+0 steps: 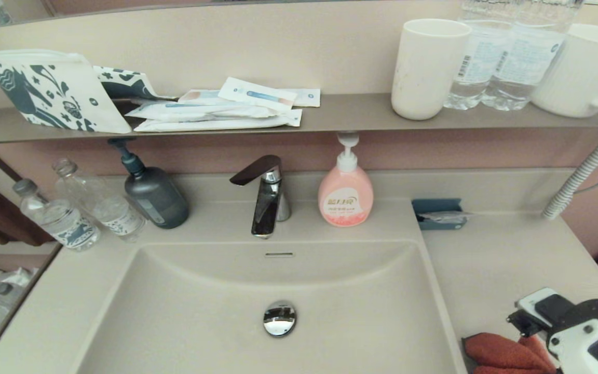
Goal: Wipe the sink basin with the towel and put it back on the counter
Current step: Wipe the sink
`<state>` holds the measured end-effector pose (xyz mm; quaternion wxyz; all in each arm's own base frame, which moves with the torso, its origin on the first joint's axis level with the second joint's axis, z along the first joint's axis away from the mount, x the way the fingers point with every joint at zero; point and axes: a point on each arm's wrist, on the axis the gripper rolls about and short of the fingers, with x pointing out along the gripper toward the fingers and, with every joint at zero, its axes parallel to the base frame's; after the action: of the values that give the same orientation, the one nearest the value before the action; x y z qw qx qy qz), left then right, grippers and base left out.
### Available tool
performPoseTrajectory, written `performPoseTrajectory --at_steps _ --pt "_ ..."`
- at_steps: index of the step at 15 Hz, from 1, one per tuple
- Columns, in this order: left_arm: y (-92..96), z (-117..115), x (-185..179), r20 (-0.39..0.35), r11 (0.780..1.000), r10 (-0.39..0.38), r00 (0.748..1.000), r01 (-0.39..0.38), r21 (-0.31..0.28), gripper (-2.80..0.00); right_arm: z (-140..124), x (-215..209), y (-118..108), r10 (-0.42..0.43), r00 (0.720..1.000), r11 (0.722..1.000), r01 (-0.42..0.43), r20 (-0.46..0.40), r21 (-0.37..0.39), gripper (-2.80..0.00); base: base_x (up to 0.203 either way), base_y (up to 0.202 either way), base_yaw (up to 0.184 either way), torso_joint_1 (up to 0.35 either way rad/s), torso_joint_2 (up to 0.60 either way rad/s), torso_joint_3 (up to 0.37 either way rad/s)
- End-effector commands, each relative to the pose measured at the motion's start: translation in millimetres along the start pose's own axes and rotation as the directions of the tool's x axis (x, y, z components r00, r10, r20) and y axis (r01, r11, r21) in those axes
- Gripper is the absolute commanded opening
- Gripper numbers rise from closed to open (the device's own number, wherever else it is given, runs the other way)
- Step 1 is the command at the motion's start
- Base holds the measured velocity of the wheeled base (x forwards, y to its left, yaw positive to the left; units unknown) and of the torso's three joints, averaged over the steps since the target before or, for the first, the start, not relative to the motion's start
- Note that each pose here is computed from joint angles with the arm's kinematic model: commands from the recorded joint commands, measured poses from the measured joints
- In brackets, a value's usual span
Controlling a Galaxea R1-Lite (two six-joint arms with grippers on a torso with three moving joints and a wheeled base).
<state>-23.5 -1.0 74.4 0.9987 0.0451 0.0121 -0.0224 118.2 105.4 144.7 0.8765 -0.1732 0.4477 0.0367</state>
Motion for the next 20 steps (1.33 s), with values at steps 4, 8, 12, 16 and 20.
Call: performPoseTrajectory --at_steps 4,8,12,16,20 --pt "0.0 0.0 0.1 -0.001 1.0 -0.001 1.0 0.001 0.0 -2.8 8.0 51.7 11.2 0.017 1.0 0.995 -0.015 -0.02 0.101 -2.8 0.0 0.0 0.0 0.0 0.0 0.0" --pt "0.0 0.0 0.1 -0.001 1.0 -0.001 1.0 0.001 0.0 -2.8 34.7 86.0 -5.0 0.004 1.0 0.98 -0.009 0.027 0.2 -2.8 0.0 0.0 0.0 0.0 0.0 0.0" --pt "0.0 0.0 0.1 -0.002 1.0 0.002 1.0 -0.002 0.001 -2.8 58.1 101.8 -48.0 -0.056 0.997 0.96 0.04 0.05 0.275 -2.8 0.0 0.0 0.0 0.0 0.0 0.0" --pt "0.0 0.0 0.1 -0.001 1.0 -0.001 1.0 0.001 0.0 -2.8 61.3 107.5 -90.5 -0.114 0.993 0.943 0.095 0.04 0.318 -2.8 0.0 0.0 0.0 0.0 0.0 0.0" --pt "0.0 0.0 0.1 -0.001 1.0 0.0 1.0 0.0 0.001 -2.8 55.3 100.2 -135.5 -0.18 0.983 0.921 0.153 0.045 0.357 -2.8 0.0 0.0 0.0 0.0 0.0 0.0"
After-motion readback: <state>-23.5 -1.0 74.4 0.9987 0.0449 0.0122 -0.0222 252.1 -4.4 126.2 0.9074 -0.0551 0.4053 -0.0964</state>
